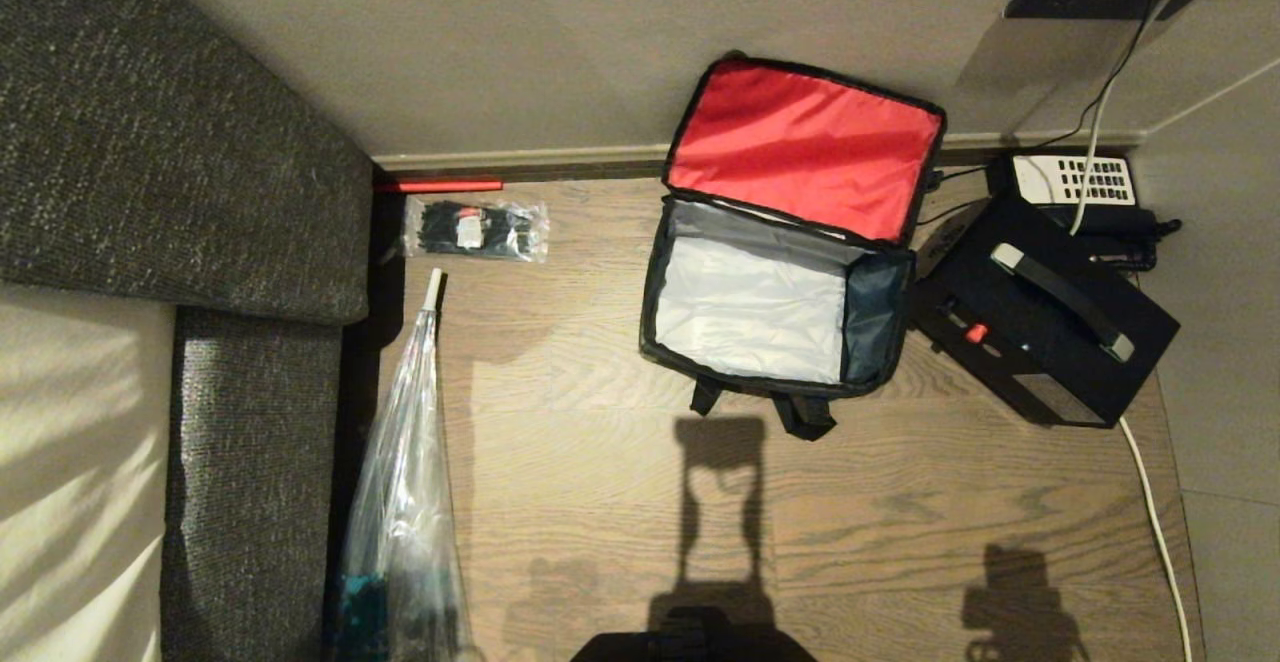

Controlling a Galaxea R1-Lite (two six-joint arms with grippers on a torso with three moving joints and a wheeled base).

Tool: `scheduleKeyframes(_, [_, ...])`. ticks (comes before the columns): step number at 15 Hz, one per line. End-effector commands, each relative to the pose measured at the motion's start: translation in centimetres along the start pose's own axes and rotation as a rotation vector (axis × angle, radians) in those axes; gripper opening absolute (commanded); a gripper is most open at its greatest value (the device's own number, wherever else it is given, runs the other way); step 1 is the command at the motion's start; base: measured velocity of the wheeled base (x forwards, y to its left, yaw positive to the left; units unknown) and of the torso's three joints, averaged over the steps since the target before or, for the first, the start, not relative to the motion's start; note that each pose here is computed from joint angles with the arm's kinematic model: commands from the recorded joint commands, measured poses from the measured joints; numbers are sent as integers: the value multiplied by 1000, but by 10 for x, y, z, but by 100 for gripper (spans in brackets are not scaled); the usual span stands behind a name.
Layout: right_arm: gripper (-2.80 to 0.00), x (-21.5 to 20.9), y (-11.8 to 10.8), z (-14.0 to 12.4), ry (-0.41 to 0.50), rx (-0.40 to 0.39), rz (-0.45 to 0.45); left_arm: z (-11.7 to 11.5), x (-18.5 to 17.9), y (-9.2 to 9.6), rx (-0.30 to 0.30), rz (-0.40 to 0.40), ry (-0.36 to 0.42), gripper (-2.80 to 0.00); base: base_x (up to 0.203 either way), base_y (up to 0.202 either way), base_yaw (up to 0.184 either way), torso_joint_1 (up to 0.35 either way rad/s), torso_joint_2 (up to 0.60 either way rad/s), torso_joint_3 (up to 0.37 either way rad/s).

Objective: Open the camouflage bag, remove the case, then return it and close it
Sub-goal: Grip the handle again

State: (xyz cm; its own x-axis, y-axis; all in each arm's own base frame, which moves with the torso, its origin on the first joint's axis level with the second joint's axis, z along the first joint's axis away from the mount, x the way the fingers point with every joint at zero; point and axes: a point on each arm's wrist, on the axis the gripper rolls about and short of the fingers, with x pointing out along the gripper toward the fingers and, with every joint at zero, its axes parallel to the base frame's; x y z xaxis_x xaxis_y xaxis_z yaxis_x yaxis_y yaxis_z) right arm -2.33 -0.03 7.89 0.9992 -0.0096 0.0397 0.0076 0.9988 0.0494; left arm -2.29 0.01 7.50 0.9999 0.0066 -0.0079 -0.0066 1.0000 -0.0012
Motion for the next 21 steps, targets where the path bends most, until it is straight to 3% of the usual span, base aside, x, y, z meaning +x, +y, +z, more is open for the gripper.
scheduleKeyframes(1, [-280, 0, 0, -4, -3, 0, 1, 0, 0, 0, 0, 1, -2, -280, 0, 0, 0, 0, 0, 0])
scheduleKeyframes(21, [-280, 0, 0, -4, -3, 0, 1, 0, 0, 0, 0, 1, -2, -280, 0, 0, 0, 0, 0, 0])
